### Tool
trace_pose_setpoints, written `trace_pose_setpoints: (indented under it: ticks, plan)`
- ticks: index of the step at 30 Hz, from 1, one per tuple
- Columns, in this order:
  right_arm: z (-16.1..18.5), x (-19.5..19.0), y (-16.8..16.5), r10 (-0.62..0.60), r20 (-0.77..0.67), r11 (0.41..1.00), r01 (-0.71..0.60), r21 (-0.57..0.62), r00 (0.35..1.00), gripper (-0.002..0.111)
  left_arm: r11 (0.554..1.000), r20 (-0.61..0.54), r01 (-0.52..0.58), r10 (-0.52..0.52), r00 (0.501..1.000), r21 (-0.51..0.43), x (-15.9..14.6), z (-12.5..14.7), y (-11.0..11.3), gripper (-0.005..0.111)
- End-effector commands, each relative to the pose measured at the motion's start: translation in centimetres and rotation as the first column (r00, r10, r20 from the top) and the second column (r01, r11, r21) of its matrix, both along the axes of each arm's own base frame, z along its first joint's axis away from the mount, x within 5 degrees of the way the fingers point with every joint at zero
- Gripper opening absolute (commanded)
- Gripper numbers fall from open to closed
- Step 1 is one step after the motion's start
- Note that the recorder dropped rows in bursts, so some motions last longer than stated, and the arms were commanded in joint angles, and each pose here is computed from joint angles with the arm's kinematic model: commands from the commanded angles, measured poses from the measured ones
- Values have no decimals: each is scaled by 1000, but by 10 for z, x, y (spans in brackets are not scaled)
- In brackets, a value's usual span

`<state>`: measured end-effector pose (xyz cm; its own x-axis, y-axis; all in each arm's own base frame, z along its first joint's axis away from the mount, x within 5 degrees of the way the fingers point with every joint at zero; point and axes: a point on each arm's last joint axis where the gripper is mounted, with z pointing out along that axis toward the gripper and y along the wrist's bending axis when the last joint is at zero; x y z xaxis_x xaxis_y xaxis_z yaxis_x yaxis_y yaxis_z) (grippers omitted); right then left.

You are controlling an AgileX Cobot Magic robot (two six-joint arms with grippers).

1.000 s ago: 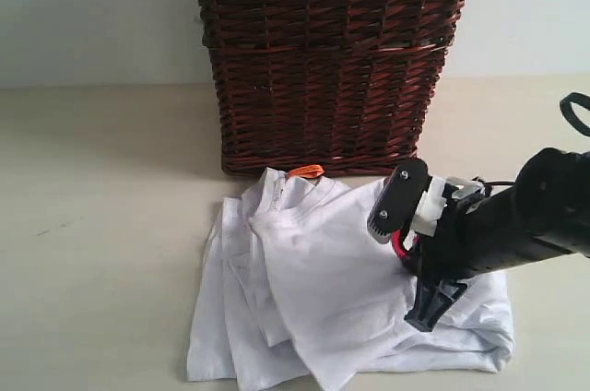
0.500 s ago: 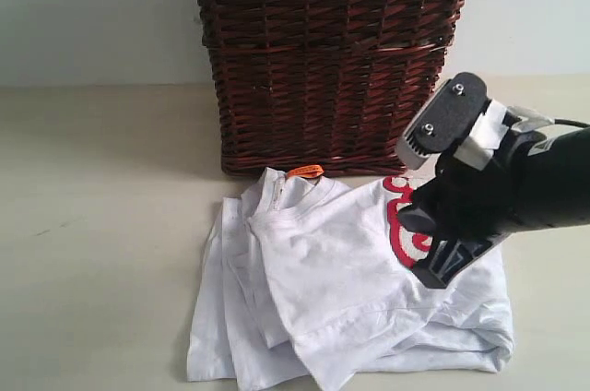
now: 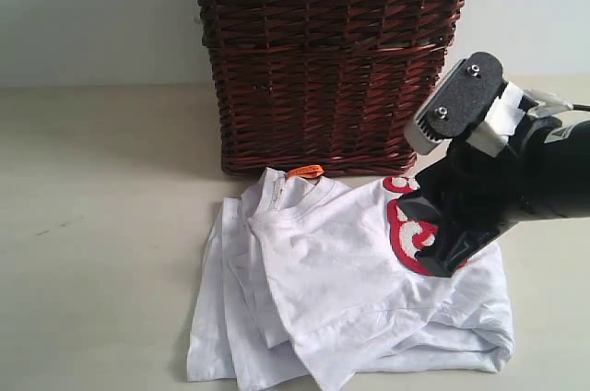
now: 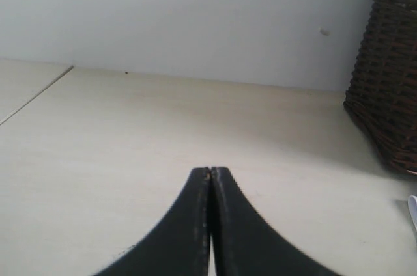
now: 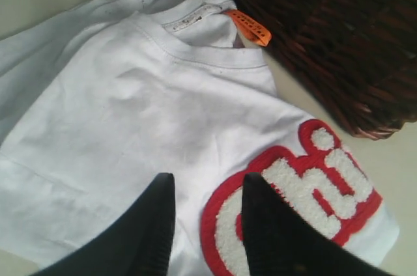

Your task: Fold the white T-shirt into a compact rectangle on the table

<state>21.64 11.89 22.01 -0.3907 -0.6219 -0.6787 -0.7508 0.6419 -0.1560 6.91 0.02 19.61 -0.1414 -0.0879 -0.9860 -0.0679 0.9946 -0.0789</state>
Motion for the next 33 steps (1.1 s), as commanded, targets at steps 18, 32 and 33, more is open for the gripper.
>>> trace_pose_setpoints:
  ticks: [18,32,33]
  plan:
    - [48,-65,-105,-509,614,852,455,259,603,35,1000,4,-2,2,1000,-1,0,1,0,0]
    - [3,-150,-125,-735,524,674,379,635,430,35,1000,4,-2,2,1000,-1,0,1,0,0]
    - [5,-159,-123,-725,541,680,322,659,426,35,1000,4,-2,2,1000,-1,0,1,0,0]
